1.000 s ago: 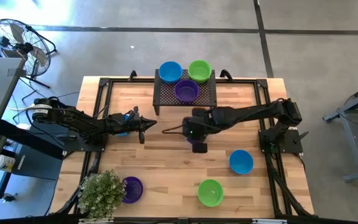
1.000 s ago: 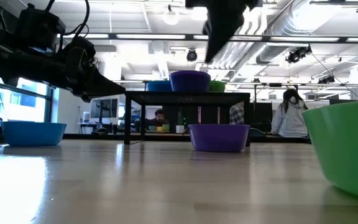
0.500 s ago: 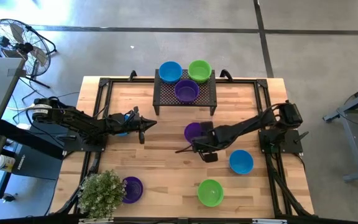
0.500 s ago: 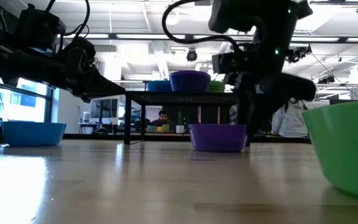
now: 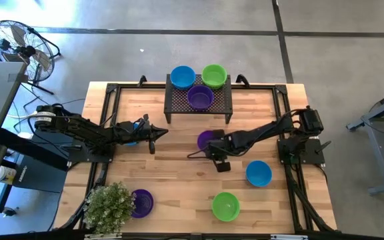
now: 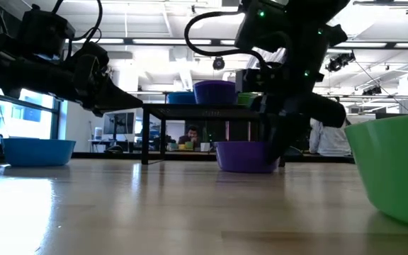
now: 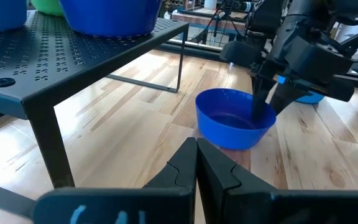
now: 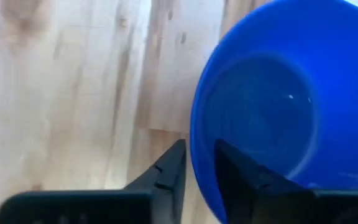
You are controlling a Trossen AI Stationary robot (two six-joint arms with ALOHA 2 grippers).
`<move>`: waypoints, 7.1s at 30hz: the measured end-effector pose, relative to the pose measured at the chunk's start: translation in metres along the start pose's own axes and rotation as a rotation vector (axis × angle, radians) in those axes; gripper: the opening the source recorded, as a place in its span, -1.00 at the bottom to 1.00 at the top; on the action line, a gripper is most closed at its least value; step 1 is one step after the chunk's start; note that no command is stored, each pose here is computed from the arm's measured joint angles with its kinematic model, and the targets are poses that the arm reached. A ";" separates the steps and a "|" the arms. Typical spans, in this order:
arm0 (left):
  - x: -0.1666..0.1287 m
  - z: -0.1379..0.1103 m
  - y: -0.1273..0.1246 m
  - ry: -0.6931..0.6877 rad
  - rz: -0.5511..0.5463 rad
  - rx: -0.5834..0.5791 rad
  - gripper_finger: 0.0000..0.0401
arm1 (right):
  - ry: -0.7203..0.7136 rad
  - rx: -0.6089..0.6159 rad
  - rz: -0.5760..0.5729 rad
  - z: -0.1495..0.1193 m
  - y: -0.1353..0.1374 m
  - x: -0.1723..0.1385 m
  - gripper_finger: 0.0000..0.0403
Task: Pick & Place Mini bowls
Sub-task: Stack the right violet bowl on the violet bowl on the shelf, then stack the top blue bowl on the blue bowl on the shelf
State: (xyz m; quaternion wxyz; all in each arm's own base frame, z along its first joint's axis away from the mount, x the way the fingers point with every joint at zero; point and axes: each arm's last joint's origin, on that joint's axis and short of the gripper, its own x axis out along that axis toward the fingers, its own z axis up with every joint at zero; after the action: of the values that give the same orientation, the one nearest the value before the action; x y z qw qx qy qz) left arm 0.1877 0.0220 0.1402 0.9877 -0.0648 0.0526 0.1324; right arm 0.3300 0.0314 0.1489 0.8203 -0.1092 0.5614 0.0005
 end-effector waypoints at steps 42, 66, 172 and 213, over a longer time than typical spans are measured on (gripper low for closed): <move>0.000 0.001 0.000 -0.007 -0.001 -0.002 -1.00 | -0.199 0.265 -0.108 0.106 -0.130 -0.178 -0.98; 0.000 0.000 0.000 0.000 0.000 0.000 -1.00 | -0.021 0.299 -0.002 0.098 -0.204 -0.124 -0.97; 0.002 0.053 0.000 1.139 0.440 -0.385 0.10 | -1.048 0.092 -0.254 -0.129 -0.069 -0.097 -0.99; 0.003 0.126 -0.007 1.139 0.378 -0.140 -0.98 | -1.013 0.106 -0.282 -0.130 -0.069 -0.095 -0.99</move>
State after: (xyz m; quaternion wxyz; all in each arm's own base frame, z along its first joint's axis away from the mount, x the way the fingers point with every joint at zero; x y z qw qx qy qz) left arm 0.2031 0.0336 0.2645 0.7570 -0.1800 0.5749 0.2531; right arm 0.1834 -0.0482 0.2036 0.9853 -0.1281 0.0740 -0.0855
